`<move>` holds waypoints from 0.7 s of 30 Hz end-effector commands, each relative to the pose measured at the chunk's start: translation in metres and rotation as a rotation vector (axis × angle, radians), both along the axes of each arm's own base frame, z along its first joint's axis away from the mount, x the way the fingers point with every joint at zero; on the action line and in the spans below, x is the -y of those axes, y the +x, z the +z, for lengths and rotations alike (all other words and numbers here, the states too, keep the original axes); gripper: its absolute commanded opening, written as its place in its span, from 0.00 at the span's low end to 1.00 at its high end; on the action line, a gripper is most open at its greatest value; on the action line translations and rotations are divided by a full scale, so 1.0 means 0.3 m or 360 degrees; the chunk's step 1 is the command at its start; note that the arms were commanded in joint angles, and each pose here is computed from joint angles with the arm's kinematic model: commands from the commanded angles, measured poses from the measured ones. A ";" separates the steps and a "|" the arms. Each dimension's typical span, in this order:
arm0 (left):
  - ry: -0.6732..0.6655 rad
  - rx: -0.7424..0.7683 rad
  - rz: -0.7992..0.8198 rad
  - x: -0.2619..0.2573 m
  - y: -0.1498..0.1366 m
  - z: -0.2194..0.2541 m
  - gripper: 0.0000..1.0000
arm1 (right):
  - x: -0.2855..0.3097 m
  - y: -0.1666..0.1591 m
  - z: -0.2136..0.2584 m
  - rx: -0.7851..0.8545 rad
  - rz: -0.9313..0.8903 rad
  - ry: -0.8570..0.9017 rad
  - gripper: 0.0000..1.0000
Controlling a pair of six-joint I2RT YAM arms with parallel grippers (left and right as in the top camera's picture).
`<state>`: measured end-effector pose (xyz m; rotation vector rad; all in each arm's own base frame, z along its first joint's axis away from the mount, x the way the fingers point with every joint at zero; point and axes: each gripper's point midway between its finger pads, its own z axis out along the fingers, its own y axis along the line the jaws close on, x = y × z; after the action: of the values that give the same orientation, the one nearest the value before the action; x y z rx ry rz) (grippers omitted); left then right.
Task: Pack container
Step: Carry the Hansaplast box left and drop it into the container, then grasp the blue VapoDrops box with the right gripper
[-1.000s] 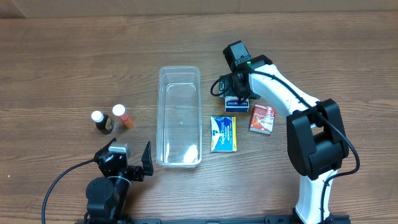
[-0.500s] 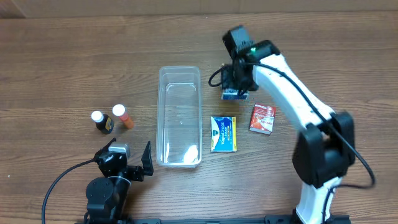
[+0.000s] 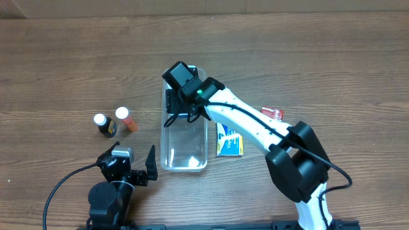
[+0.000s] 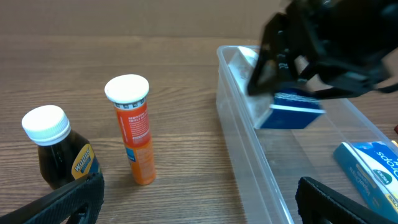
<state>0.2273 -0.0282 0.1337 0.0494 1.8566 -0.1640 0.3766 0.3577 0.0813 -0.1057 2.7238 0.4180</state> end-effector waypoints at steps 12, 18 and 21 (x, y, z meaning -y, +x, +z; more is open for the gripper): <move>0.0025 0.0012 -0.0009 -0.001 0.001 0.000 1.00 | 0.563 -0.119 0.344 -0.0196 -0.0139 -0.0295 1.00; 0.0025 0.0012 -0.0009 -0.001 0.001 0.000 1.00 | 0.496 -0.265 -0.019 -0.0557 -0.0023 -0.0131 1.00; 0.0025 0.0012 -0.0009 -0.001 0.001 0.000 1.00 | 0.525 -0.328 -0.126 -0.0620 0.0002 -0.0172 1.00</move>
<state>0.2273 -0.0282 0.1337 0.0494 1.8566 -0.1640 0.2930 0.1997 0.0519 -0.0255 3.1093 0.2876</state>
